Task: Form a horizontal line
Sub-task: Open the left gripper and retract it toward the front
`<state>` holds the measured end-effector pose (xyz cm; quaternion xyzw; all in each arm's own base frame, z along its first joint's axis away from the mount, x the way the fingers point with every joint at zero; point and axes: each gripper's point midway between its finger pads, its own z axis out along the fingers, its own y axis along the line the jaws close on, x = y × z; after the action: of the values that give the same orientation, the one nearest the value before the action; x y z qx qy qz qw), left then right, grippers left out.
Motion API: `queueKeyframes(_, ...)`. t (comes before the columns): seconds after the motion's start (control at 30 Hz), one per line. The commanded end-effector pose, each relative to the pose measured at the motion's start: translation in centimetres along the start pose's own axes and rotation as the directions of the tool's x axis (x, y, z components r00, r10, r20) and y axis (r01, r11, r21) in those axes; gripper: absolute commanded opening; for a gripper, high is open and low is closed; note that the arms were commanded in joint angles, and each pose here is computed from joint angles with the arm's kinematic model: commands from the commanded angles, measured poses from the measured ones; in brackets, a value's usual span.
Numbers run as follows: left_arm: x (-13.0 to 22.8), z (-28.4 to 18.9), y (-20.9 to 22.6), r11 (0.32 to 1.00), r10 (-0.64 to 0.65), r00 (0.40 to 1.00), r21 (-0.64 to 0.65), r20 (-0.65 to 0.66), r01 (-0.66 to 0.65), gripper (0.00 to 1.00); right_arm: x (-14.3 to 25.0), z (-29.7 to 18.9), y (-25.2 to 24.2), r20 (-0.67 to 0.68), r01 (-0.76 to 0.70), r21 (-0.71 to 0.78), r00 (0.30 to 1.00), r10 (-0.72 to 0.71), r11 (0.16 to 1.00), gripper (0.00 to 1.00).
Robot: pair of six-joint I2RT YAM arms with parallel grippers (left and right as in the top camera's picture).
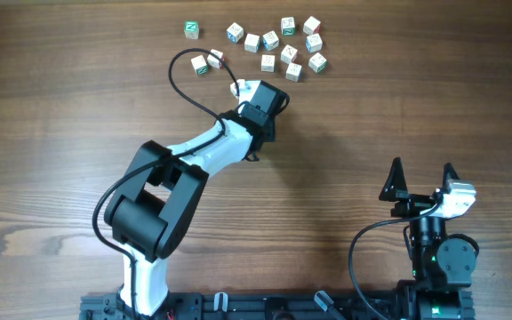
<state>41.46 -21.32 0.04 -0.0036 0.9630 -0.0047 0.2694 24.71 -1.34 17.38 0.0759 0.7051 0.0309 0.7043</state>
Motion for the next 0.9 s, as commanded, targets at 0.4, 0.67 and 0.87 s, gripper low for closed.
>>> queueKeyframes(0.4,-2.5,-4.8,0.2,0.999,0.031,0.996,0.027,0.085,-0.034,0.99,-0.2,0.0,0.2,0.009,0.018,-0.011,1.0,-0.018,1.0,1.0)
queueKeyframes(0.67,-4.5,-10.8,2.6,1.0,0.01,0.99,-0.009,0.14,-0.009,1.0,-0.2,0.0,0.2,0.009,0.018,-0.011,1.0,-0.018,1.0,1.0)
queueKeyframes(0.87,-4.6,-17.1,4.6,1.0,0.0,0.986,0.004,0.164,-0.001,1.0,-0.2,0.0,0.2,0.009,0.017,-0.01,1.0,-0.017,1.0,1.0)
